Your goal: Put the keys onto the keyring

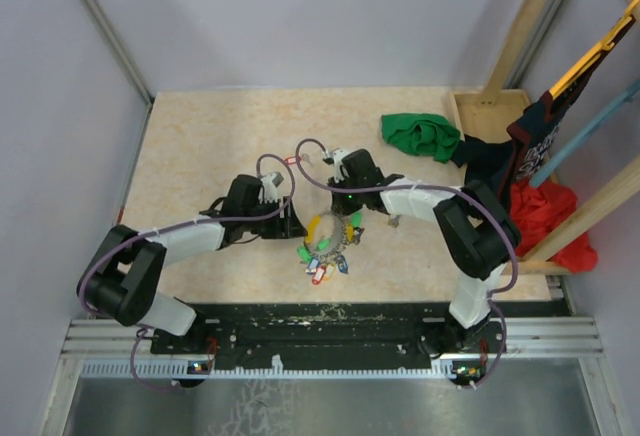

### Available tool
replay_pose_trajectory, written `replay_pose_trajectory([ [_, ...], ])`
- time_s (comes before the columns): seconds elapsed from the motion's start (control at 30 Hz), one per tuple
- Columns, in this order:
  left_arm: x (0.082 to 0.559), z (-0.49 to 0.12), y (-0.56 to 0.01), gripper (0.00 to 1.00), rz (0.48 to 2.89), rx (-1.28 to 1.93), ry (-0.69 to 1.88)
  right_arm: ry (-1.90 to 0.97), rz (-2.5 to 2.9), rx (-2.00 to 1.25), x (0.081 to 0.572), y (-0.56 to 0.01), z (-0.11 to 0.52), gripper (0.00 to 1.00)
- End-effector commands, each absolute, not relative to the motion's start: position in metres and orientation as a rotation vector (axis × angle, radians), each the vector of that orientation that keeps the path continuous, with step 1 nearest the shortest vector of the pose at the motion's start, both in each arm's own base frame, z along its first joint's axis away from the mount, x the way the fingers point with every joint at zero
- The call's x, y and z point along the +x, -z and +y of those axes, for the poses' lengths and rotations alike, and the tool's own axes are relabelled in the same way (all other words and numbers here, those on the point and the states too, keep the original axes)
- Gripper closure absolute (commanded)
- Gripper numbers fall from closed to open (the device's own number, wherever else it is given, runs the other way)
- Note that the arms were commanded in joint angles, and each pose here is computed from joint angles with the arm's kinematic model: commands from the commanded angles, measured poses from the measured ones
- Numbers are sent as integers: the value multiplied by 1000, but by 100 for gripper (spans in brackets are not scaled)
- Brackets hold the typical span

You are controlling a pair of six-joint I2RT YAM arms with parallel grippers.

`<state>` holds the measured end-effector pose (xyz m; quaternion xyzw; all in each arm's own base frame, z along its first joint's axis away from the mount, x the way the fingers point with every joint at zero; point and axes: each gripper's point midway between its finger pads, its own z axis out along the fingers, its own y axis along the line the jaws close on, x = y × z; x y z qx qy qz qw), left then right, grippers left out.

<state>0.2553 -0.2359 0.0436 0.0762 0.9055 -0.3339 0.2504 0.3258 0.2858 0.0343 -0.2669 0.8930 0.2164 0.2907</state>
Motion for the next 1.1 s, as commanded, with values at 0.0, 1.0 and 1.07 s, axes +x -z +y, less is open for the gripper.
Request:
replay_pose_trajectory([
  [0.0,261,-248,-69,30,2382,217,1056,-651,2166,-713,336,-93,303,100],
  [1.0,281,-281,-84,63,2225,472,1195,-773,1873,-783,311,-160,313,100],
  [1.07,281,-280,-91,73,2197,494,1188,-784,1860,-790,308,-163,313,100],
])
